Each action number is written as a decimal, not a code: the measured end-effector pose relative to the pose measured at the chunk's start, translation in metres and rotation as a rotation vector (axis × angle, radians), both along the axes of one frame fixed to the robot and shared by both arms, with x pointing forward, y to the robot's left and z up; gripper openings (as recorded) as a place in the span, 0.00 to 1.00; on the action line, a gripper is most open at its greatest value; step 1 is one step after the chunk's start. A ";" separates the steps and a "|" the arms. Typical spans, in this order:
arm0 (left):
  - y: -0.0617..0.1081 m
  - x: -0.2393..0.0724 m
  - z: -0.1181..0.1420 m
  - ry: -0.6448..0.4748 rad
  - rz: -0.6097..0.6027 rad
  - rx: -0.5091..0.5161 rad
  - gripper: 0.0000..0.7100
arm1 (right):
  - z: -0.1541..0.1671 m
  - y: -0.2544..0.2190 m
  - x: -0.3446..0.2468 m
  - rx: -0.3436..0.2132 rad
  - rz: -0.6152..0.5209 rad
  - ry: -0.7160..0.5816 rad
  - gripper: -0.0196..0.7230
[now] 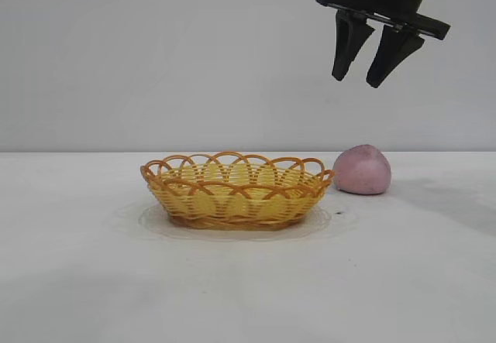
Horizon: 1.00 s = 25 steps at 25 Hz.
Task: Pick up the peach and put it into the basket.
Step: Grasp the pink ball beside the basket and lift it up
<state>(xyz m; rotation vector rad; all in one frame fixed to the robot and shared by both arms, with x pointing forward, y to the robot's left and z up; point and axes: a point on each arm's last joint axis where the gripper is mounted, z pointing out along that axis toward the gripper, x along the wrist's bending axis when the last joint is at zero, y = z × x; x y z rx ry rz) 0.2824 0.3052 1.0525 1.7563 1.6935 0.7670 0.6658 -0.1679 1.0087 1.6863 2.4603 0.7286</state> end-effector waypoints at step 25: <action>0.006 -0.051 -0.007 -0.211 -0.070 -0.027 0.61 | -0.002 0.000 -0.004 -0.004 0.016 0.041 0.55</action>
